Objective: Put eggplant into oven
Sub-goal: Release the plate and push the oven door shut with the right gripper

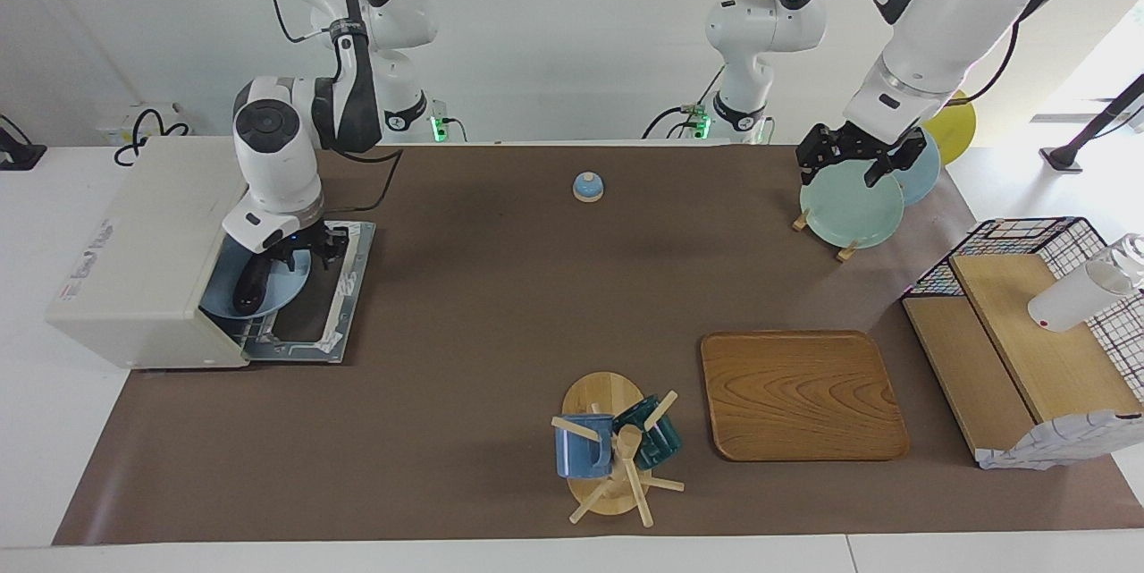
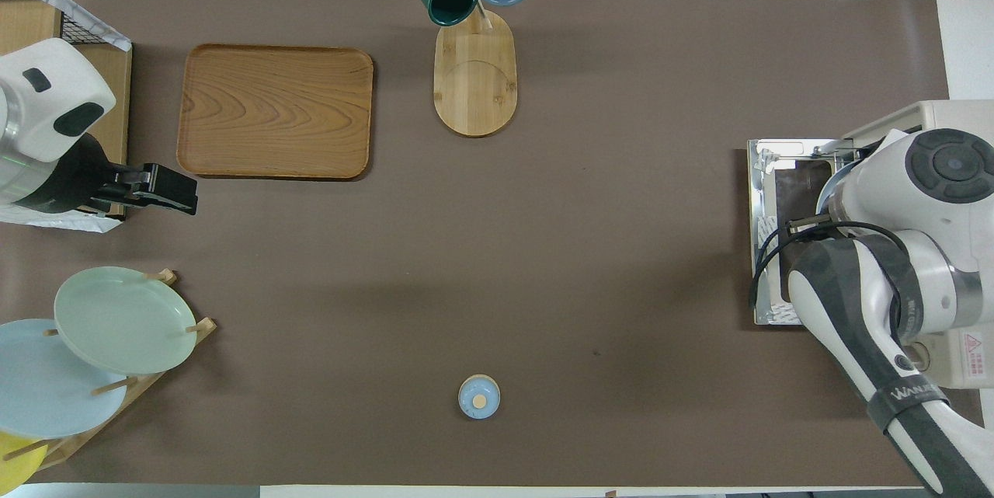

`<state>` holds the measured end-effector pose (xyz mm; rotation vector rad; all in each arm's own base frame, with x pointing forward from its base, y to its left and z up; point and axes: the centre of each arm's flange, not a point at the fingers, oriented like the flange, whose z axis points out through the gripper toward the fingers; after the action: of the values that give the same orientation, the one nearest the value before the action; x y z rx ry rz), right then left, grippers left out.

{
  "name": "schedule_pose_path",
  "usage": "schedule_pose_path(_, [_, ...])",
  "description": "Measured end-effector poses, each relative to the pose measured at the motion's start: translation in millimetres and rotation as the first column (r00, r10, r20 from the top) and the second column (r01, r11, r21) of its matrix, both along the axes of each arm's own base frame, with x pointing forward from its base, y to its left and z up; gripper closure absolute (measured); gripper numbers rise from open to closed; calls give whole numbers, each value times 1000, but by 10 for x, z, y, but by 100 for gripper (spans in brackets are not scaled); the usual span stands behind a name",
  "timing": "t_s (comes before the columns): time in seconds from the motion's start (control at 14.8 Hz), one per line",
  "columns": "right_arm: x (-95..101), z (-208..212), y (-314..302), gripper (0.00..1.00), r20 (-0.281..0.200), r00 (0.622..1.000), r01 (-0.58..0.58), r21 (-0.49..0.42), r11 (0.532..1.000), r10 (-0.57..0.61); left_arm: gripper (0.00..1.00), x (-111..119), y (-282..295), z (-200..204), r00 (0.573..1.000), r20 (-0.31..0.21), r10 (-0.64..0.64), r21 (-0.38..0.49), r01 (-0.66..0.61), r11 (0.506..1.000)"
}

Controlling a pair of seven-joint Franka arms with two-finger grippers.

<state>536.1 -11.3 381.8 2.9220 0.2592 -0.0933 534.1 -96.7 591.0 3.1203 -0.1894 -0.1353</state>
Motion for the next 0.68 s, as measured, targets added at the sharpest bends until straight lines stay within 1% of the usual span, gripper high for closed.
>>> schedule_pose_path(0.07, [36, 50, 142, 49, 14, 1000, -15, 15, 1000, 15, 0, 0, 0, 0, 1000, 0, 0, 0, 0, 1000])
schedule_pose_path(0.14, [62, 80, 320, 55, 33, 999, -30, 30, 999, 30, 0, 0, 0, 0, 1000, 0, 0, 0, 0, 1000])
schedule_pose_path(0.27, [89, 11, 643, 77, 75, 997, -32, 43, 999, 29, 0, 0, 0, 0, 1000, 0, 0, 0, 0, 1000])
schedule_pose_path(0.34, [97, -98, 746, 88, 82, 996, -24, 47, 999, 20, 0, 0, 0, 0, 1000, 0, 0, 0, 0, 1000])
schedule_pose_path(0.41, [105, -238, 791, 99, 75, 997, -14, 46, 999, 10, 0, 0, -1, 0, 1000, 0, 0, 0, 0, 1000])
schedule_pose_path(0.54, [124, -533, 782, 99, 41, 999, 9, 39, 999, -11, 0, 0, -1, 3, 1000, 1, 0, 0, 0, 1000])
schedule_pose_path(0.68, [129, -719, 747, 99, 16, 999, 32, 33, 999, -32, 0, 0, -1, 3, 1000, 1, 0, 0, 0, 1000])
